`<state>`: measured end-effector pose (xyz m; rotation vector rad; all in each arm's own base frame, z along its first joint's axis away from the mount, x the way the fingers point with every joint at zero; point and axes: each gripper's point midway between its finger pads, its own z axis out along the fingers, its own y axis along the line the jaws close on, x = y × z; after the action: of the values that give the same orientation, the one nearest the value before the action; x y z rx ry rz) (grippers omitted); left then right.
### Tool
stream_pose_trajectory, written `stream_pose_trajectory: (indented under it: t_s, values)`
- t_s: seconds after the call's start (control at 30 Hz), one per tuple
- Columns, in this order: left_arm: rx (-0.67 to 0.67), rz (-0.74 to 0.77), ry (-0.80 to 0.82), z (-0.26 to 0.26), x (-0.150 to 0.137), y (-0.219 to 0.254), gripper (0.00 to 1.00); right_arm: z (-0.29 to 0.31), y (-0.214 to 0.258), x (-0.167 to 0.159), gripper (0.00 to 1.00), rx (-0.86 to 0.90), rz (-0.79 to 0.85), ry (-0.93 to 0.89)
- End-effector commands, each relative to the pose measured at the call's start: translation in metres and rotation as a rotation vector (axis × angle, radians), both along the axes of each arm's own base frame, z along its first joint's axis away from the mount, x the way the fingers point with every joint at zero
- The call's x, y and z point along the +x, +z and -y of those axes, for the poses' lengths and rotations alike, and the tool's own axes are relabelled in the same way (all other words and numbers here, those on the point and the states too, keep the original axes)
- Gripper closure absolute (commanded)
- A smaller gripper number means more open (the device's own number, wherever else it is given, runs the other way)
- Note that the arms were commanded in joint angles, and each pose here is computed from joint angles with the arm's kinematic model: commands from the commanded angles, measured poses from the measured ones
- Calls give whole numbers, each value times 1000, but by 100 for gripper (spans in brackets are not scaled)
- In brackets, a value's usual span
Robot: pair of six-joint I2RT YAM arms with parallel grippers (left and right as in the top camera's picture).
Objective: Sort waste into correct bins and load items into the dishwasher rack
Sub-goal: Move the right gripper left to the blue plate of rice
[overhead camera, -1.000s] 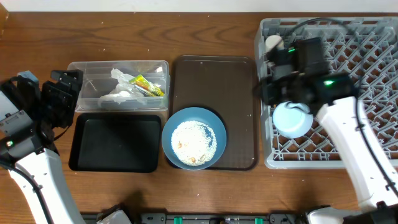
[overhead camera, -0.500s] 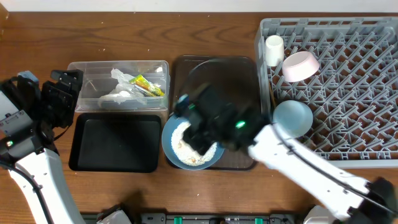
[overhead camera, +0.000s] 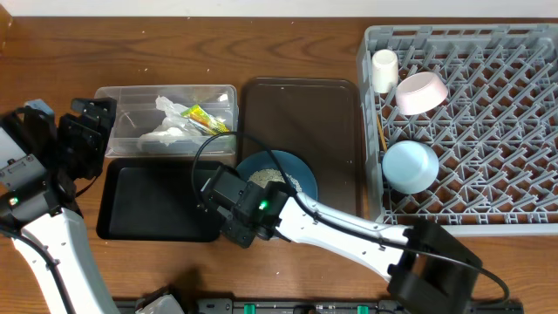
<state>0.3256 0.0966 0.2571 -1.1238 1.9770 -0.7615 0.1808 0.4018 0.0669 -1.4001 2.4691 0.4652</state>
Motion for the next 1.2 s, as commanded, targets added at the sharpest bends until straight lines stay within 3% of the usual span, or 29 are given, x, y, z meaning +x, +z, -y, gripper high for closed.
stream_pose_trajectory:
  t_s: [0.0,0.97,1.17]
  values:
    - [-4,7,0,-1,0,3,9,1,-6,-3,76,-23,9,11]
    - [-4,7,0,-1,0,3,9,16,-38,-11,76,-43,-2,12]
    - [-4,7,0,-1,0,3,9,16,-38,-10,79,-42,-1,11]
